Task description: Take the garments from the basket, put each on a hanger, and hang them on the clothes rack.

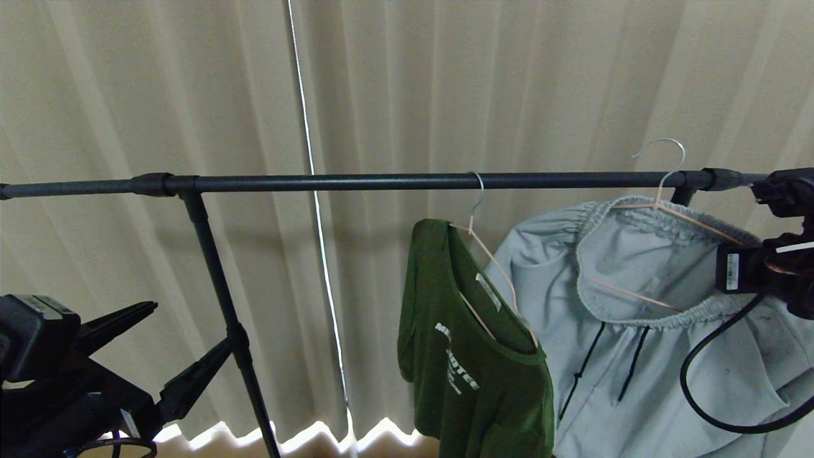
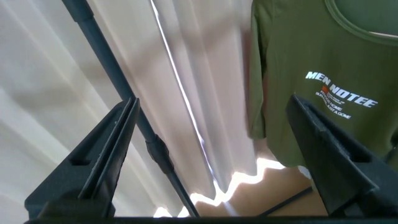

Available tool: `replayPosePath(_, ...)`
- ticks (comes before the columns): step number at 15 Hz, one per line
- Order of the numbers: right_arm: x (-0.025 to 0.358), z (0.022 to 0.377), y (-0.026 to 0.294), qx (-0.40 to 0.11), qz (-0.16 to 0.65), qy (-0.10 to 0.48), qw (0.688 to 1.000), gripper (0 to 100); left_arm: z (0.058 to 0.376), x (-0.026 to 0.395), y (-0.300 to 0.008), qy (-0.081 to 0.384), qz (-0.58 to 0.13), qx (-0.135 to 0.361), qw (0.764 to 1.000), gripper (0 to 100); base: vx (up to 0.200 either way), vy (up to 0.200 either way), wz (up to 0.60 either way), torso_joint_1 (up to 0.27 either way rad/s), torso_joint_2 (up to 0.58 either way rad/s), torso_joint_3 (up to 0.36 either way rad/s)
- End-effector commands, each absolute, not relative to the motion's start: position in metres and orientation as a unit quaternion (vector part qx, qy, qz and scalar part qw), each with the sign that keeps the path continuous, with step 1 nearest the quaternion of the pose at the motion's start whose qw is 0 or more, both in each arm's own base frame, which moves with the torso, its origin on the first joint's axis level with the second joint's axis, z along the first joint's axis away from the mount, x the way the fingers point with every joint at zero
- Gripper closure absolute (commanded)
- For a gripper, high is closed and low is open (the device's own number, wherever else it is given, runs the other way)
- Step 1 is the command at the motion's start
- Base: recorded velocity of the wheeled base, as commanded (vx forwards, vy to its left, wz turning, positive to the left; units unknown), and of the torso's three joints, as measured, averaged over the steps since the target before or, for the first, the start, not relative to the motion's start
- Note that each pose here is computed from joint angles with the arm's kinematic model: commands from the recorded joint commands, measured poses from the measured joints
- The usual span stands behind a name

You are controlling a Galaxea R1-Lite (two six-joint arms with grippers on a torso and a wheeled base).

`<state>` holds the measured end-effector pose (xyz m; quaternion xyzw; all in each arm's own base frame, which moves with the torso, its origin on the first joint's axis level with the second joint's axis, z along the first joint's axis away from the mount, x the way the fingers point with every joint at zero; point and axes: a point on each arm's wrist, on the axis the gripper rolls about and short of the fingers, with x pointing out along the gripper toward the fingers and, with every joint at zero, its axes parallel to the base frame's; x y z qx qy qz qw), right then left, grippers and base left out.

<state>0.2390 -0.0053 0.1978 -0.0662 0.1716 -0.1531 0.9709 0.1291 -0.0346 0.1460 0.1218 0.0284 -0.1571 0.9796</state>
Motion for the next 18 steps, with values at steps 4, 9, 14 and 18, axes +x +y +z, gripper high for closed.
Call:
replayPosePath(4, 0.254, 0.178, 0.011, -0.080, -0.126, 0.206, 0.967, 100, 0.146, 0.129, -0.034, 0.027, -0.156, 0.122, 0.980, 0, 0.000, 0.000, 0.00, 0.000, 0.00, 0.000)
replayPosePath(9, 0.250, 0.174, 0.023, -0.086, -0.101, 0.212, 0.968, 100, 0.147, 0.128, -0.034, 0.024, -0.156, 0.121, 0.980, 0, 0.000, 0.000, 0.00, 0.000, 0.00, 0.000)
replayPosePath(14, 0.237, 0.173, 0.031, -0.088, -0.082, 0.211, 0.970, 100, 0.150, 0.125, -0.033, 0.014, -0.153, 0.118, 0.981, 0, 0.000, 0.000, 0.00, 0.000, 0.00, 0.000)
replayPosePath(18, 0.225, 0.174, 0.036, -0.058, -0.070, 0.194, 0.977, 0, 0.150, 0.125, -0.033, 0.014, -0.152, 0.117, 0.981, 0, 0.000, 0.000, 0.00, 0.000, 0.00, 0.000)
